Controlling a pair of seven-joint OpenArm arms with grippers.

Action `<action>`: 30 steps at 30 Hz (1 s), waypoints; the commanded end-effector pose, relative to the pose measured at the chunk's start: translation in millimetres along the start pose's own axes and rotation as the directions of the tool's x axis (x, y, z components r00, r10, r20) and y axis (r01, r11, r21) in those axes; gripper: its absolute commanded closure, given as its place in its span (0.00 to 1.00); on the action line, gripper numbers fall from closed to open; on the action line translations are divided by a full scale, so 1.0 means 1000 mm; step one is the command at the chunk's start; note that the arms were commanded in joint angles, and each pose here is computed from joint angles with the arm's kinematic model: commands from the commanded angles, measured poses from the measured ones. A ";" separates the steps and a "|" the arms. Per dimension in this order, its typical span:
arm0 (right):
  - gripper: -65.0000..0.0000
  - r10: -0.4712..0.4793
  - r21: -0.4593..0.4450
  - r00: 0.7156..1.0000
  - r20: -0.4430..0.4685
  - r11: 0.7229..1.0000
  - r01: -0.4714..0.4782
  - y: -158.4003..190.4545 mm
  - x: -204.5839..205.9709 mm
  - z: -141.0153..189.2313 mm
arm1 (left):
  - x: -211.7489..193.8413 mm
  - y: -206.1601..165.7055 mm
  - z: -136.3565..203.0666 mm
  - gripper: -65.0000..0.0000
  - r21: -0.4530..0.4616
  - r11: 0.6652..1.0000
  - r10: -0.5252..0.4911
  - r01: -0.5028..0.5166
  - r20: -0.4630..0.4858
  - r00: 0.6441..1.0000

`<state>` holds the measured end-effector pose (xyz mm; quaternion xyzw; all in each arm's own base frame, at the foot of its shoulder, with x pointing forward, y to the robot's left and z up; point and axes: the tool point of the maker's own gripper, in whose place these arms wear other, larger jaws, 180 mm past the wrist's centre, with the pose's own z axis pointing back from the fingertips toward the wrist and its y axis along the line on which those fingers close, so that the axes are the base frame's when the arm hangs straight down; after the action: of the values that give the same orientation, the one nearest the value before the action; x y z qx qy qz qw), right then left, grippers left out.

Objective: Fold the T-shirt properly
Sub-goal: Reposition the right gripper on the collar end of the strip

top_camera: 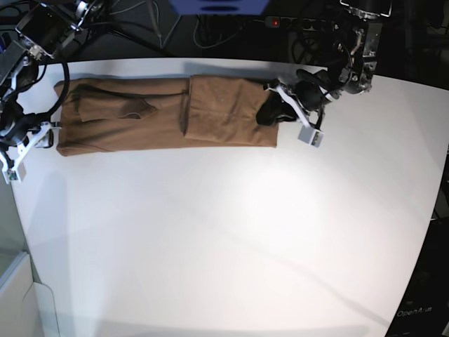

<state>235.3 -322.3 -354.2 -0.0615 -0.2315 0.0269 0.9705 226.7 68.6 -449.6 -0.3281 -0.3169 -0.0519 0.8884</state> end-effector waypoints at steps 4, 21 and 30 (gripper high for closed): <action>0.44 0.008 -0.008 1.000 0.003 1.000 -0.008 -0.004 0.002 0.001 | -0.022 0.025 0.007 0.96 0.108 0.994 -0.020 0.032 -0.113 0.993; 0.44 -0.075 0.176 0.991 -0.107 0.980 0.093 0.002 -0.031 -0.036 | -0.020 0.034 0.012 0.96 0.128 0.991 -0.025 0.039 -0.110 0.994; 0.44 -0.052 0.223 0.992 -0.113 0.972 0.076 0.025 -0.029 -0.044 | -0.015 0.041 0.016 0.96 0.147 0.989 -0.016 0.031 -0.097 0.995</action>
<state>218.6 -296.0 -420.8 0.0662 -0.1582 0.0157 0.9851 232.4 87.6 -448.9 -0.3110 -0.3248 -0.0428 0.8922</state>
